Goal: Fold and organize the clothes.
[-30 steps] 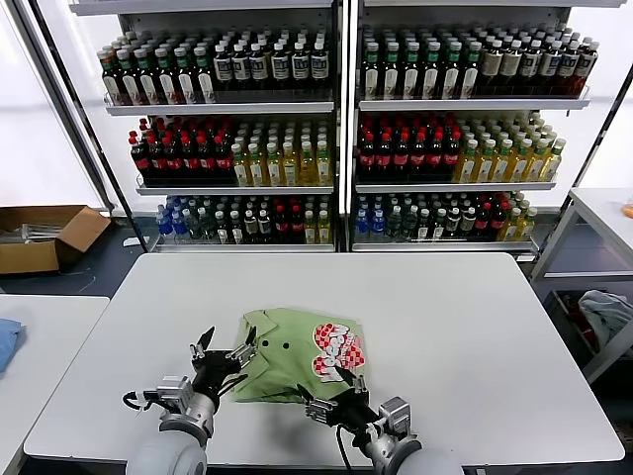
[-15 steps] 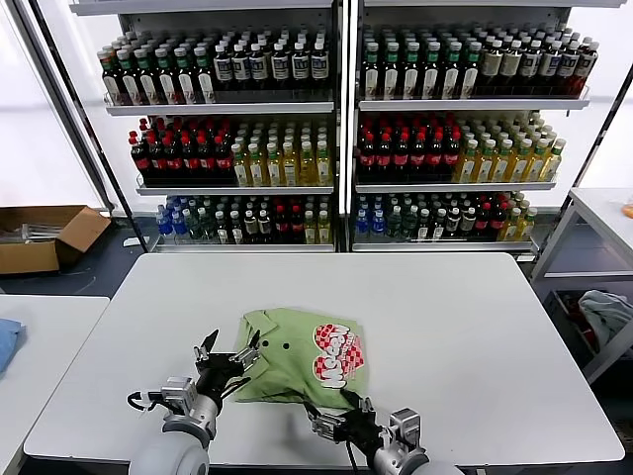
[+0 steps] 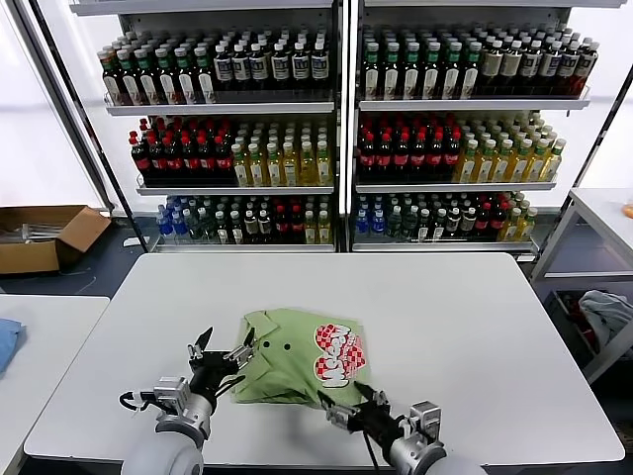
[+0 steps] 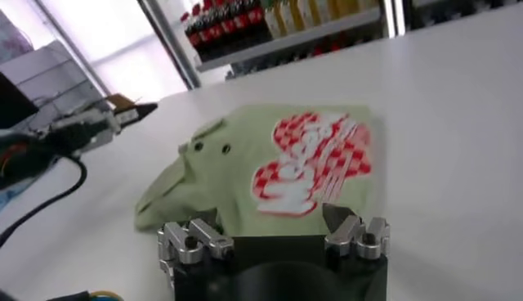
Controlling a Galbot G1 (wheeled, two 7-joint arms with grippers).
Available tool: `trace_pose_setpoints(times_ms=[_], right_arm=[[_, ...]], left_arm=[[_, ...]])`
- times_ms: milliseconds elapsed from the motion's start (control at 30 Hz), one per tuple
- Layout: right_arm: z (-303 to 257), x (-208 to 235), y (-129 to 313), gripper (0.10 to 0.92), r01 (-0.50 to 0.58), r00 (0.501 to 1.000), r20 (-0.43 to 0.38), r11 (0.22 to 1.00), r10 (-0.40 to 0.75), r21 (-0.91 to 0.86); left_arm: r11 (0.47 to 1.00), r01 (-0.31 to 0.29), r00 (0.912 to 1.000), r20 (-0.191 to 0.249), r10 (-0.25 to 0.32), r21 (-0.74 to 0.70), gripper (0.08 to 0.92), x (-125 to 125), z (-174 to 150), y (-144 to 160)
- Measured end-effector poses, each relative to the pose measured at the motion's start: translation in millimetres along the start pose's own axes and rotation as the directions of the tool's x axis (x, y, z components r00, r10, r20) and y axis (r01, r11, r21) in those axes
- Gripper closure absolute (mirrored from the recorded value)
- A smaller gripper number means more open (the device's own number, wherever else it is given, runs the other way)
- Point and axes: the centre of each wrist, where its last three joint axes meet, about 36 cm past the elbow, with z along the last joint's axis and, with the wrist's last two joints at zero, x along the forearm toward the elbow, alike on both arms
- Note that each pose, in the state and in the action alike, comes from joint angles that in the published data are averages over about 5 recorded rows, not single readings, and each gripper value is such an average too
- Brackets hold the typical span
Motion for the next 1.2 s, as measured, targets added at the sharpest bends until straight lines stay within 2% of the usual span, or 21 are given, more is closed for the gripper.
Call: trace_pose_setpoints(times_ms=[300, 567, 900, 1200], right_arm=[[-25, 12, -22, 0.2, -0.207, 0.972, 0.145, 0.968, 0.186, 0.143], [-35, 17, -43, 0.2, -0.361, 0.924, 0.207, 0.913, 0.322, 0.192], [-44, 25, -59, 0.2, -0.461, 0.876, 0.256, 0.864, 0.408, 0.202], [-44, 28, -62, 0.2, -0.498, 0.856, 0.271, 0.844, 0.441, 0.199]], left_arm=[[1.0, 0.01, 0.999, 0.044, -0.011, 0.017, 0.177, 3, -8, -2], [0.998, 0.029, 0.9934, 0.109, -0.035, 0.053, 0.177, 9, -15, -1], [0.995, 0.046, 0.9776, 0.201, -0.062, 0.086, 0.177, 25, -31, 10], [0.994, 0.076, 0.9662, 0.241, -0.092, 0.075, 0.177, 36, -38, 19]])
